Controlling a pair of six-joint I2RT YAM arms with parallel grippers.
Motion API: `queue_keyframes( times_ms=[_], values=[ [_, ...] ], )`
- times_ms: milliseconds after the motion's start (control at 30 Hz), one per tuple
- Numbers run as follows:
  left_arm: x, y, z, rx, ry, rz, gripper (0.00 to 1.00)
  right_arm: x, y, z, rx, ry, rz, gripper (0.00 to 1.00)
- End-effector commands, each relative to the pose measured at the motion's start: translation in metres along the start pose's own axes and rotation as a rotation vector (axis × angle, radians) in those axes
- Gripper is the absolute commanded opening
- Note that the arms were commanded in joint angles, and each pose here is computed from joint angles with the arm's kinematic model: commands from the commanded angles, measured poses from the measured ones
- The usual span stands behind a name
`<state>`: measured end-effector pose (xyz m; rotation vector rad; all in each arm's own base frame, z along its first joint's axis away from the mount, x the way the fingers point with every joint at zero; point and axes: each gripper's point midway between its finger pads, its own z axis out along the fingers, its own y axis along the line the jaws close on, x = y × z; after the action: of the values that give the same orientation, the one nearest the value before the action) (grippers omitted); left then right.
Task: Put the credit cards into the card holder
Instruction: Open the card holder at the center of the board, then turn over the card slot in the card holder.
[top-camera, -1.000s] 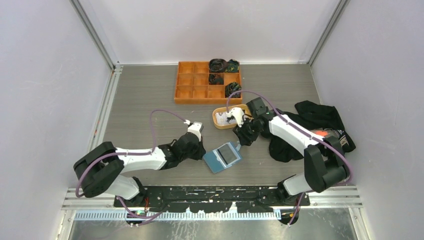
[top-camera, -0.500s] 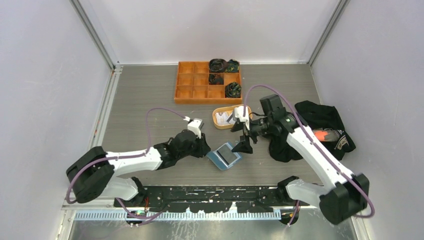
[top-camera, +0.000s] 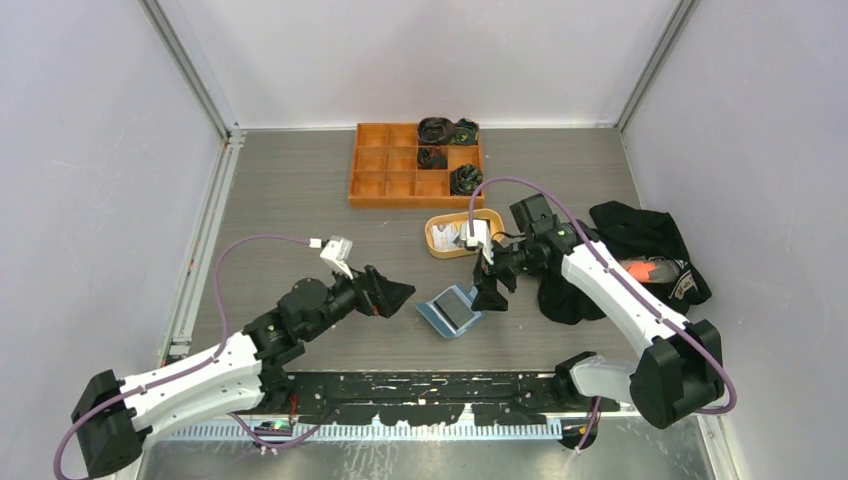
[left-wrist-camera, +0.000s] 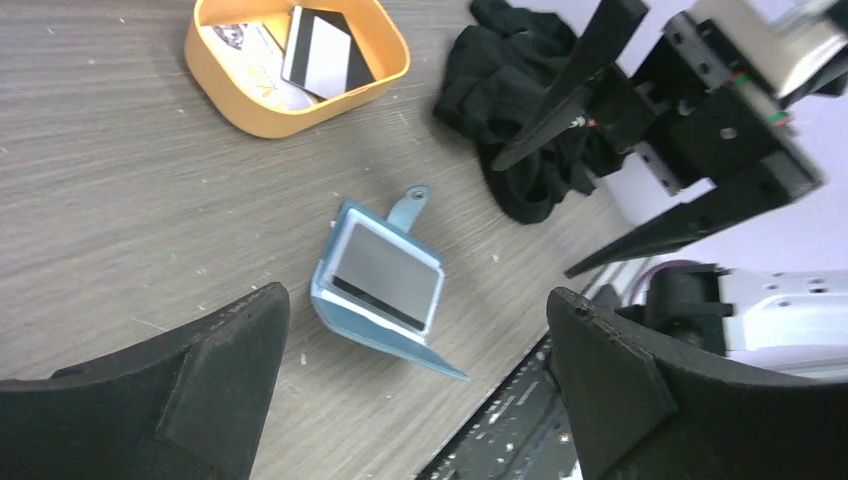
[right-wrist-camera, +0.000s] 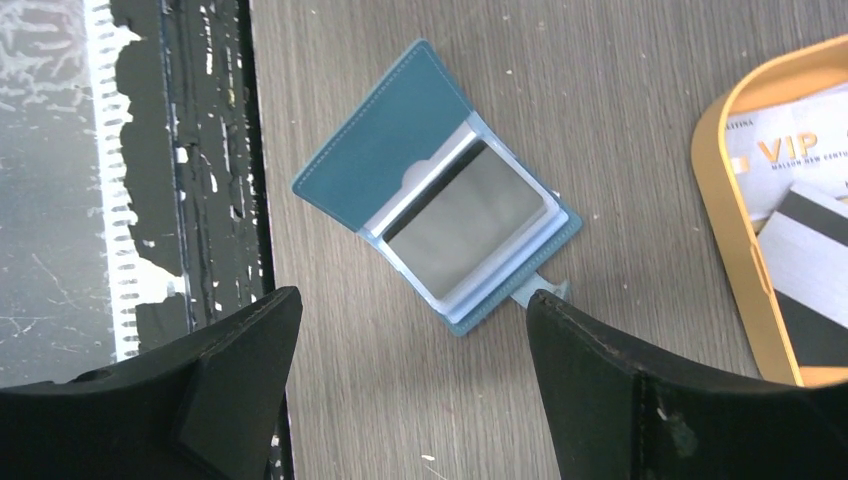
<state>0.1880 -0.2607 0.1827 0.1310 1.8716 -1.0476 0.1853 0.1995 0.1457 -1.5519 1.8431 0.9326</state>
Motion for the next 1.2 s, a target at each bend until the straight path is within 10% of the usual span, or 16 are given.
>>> queue_keyframes(
  times_ms=[0,400,1167],
  values=[
    [-0.019,-0.026,-0.008,0.132,-0.091,-0.121,0.99,-0.014,-0.015,-0.011,0.091,0.004,-0.014,0.88],
    [0.017,-0.102,0.016,0.254,0.071,-0.113,0.80,-0.013,-0.026,-0.007,0.122,0.022,0.121,0.88],
    [0.095,-0.059,0.073,0.019,0.197,-0.069,0.68,0.002,-0.034,0.003,0.109,0.061,0.346,0.77]
  ],
)
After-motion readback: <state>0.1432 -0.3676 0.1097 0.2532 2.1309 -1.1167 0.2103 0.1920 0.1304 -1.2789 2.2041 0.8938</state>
